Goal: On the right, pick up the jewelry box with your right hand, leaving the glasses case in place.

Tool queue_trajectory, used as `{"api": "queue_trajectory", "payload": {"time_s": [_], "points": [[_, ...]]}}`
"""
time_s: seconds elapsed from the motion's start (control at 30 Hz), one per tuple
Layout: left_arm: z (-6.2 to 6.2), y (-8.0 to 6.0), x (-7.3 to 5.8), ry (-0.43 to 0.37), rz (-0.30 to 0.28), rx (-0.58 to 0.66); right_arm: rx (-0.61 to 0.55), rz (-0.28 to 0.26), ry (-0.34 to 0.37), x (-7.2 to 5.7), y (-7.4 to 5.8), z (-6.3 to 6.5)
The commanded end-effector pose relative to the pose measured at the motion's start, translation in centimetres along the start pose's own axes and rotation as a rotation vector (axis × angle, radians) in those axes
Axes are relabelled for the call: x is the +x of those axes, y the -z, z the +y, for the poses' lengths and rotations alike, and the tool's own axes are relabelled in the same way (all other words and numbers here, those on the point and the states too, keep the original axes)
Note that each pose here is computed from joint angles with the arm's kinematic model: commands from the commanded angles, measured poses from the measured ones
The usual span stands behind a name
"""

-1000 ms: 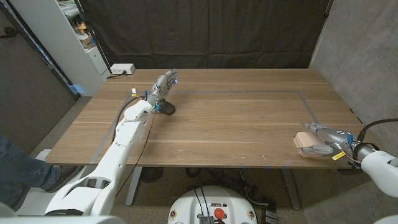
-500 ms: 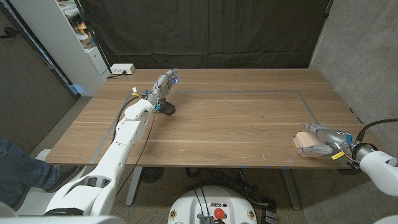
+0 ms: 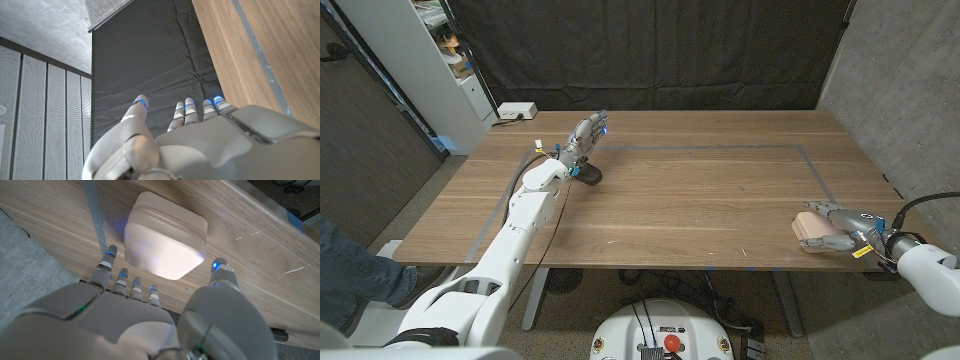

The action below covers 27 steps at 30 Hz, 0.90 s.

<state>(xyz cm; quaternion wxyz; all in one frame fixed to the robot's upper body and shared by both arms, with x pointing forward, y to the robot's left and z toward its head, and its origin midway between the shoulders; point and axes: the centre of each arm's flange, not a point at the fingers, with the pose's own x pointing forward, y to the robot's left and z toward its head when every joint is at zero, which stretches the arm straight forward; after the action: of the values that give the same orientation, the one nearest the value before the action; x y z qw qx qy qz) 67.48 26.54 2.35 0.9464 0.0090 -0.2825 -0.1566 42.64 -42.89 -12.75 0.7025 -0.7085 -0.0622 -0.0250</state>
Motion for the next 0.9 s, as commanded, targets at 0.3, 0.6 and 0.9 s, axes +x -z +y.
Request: {"api": "queue_trajectory", "payload": {"time_s": [0.3,0.6,0.9], "points": [[0.0,0.3,0.7,0.007,0.015,0.000,-0.013,0.005,-0.011,0.9,0.4,1.0],[0.4,0.2,0.3,-0.002,0.011,-0.002,0.000,-0.034,0.043,1.3,0.4,0.7],[0.5,0.3,0.3,-0.001,0.010,-0.010,0.008,-0.037,0.045,1.6,0.3,0.7]]}}
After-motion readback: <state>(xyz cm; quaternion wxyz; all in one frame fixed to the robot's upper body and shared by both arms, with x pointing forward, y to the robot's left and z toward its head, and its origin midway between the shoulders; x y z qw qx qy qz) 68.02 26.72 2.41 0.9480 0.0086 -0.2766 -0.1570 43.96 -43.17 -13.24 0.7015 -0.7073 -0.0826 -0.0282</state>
